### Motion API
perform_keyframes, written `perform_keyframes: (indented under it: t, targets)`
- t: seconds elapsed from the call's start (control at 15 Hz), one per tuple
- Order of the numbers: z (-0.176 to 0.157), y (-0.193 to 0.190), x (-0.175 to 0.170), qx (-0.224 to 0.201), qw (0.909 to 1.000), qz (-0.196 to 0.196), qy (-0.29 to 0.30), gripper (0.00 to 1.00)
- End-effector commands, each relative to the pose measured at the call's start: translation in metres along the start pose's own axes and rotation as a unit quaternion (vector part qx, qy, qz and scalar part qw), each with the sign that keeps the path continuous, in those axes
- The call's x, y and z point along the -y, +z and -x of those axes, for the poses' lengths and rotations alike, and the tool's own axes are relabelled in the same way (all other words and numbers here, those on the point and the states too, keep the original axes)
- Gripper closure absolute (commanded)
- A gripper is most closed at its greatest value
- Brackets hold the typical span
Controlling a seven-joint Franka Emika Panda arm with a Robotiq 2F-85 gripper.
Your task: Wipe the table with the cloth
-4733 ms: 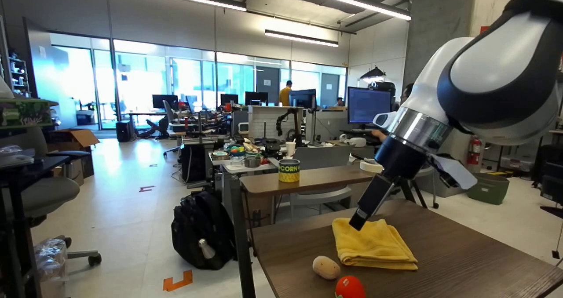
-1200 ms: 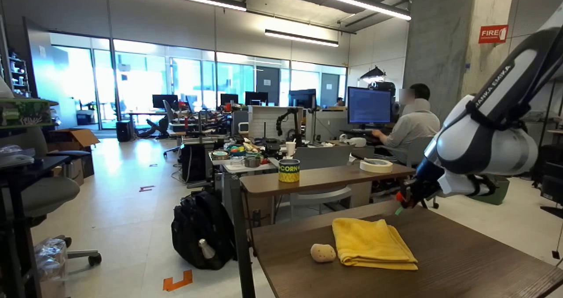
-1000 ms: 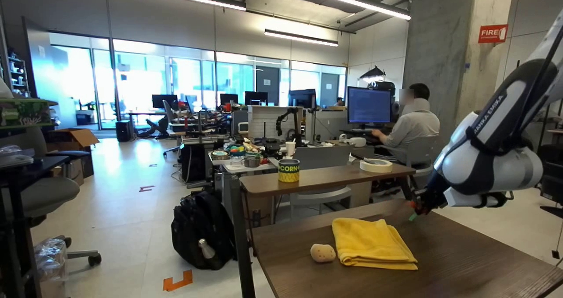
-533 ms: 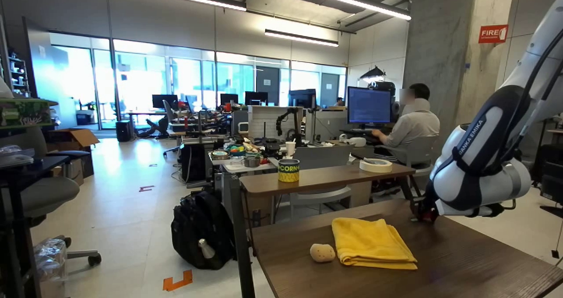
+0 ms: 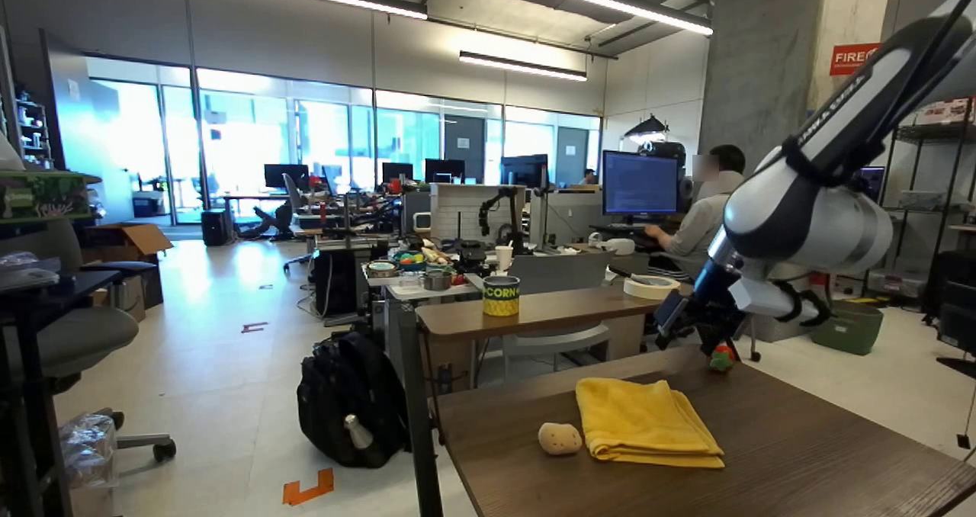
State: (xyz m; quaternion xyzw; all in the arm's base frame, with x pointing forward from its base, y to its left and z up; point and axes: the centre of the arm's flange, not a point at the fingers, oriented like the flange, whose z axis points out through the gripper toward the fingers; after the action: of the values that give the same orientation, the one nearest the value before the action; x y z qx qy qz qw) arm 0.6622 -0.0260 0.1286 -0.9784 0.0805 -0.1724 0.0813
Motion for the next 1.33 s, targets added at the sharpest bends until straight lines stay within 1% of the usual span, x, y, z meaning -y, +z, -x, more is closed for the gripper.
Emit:
perform_keyframes:
  t: [0.0,0.07,0.2,0.27,0.33,0.47,0.6,0.73,0.87,0.93,1.07,1.27]
  targets:
    - [0.003,-0.038,0.017,0.045,0.9971,-0.055,-0.029,0.00]
    - [0.003,-0.034,0.025,0.064,0.9958,-0.057,-0.032,0.00]
    - [0.006,-0.004,0.039,0.113,0.9916,-0.052,-0.034,0.00]
    - [0.014,0.014,0.049,0.141,0.9877,-0.054,-0.040,0.00]
    - [0.022,0.029,0.058,0.157,0.9854,-0.049,-0.043,0.00]
    - [0.039,0.054,0.081,0.170,0.9834,-0.036,-0.052,0.00]
    - [0.053,0.074,0.108,0.167,0.9834,-0.025,-0.066,0.00]
    - [0.060,0.081,0.131,0.160,0.9838,-0.022,-0.077,0.00]
    - [0.057,0.079,0.147,0.148,0.9852,-0.022,-0.084,0.00]
    - [0.070,0.074,0.138,0.165,0.9824,-0.029,-0.083,0.00]
    - [0.066,0.073,0.149,0.158,0.9831,-0.029,-0.087,0.00]
    - [0.056,0.069,0.141,0.153,0.9850,-0.014,-0.077,0.00]
